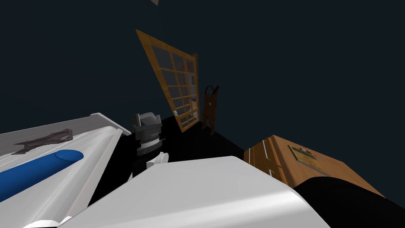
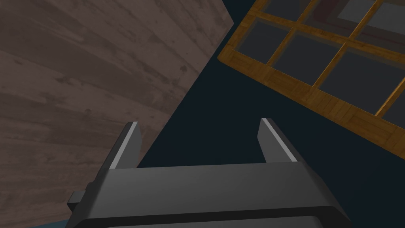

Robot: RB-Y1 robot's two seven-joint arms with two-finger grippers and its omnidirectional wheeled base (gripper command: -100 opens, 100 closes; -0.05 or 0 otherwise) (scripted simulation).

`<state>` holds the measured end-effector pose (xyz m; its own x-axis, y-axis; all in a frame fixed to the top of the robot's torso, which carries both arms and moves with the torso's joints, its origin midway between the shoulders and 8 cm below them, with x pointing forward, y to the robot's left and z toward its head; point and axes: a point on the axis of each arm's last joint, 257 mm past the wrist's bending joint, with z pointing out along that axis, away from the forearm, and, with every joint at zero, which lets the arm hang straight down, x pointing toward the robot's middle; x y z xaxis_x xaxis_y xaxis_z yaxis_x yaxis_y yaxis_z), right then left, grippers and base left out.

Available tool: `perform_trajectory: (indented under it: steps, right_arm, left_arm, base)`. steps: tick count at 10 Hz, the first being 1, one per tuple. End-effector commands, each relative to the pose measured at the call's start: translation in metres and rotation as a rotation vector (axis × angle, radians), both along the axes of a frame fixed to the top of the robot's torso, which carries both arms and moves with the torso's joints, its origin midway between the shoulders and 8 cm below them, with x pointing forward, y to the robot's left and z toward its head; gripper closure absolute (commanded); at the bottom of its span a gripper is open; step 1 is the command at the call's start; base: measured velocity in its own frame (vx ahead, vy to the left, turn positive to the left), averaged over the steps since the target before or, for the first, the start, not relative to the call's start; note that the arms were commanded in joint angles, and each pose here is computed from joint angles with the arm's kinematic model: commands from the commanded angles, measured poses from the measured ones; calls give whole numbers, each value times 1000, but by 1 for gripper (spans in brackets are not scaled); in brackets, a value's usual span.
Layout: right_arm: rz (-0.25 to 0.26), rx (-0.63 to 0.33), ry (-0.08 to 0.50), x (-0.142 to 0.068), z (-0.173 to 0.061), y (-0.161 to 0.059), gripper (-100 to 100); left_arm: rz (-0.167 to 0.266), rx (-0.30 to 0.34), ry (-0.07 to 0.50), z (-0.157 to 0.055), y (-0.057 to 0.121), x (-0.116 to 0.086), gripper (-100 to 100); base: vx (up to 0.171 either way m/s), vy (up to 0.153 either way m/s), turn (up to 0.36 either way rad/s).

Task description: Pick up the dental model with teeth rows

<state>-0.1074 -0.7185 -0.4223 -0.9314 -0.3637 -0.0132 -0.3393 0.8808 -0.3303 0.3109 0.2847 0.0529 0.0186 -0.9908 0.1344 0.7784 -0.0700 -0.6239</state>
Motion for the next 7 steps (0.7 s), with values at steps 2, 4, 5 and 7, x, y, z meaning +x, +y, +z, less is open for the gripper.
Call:
perform_trajectory:
  steps: [2, 4, 5, 7]
  right_arm:
    - [0, -1, 0, 0, -1, 0, 100]
    - [1, 1, 1, -1, -1, 1, 100]
    - [1, 0, 1, 0, -1, 0, 100]
    - [0, 0, 1, 0, -1, 0, 0]
  left_arm:
    - [0, 0, 0, 0, 0, 0, 0]
    - [0, 0, 0, 0, 0, 0, 0]
    - [0, 0, 0, 0, 0, 0, 0]
    - [0, 0, 0, 0, 0, 0, 0]
  base:
    - [-9, -20, 6]
    - [0, 0, 0]
    - [0, 0, 0]
    - [0, 0, 0]
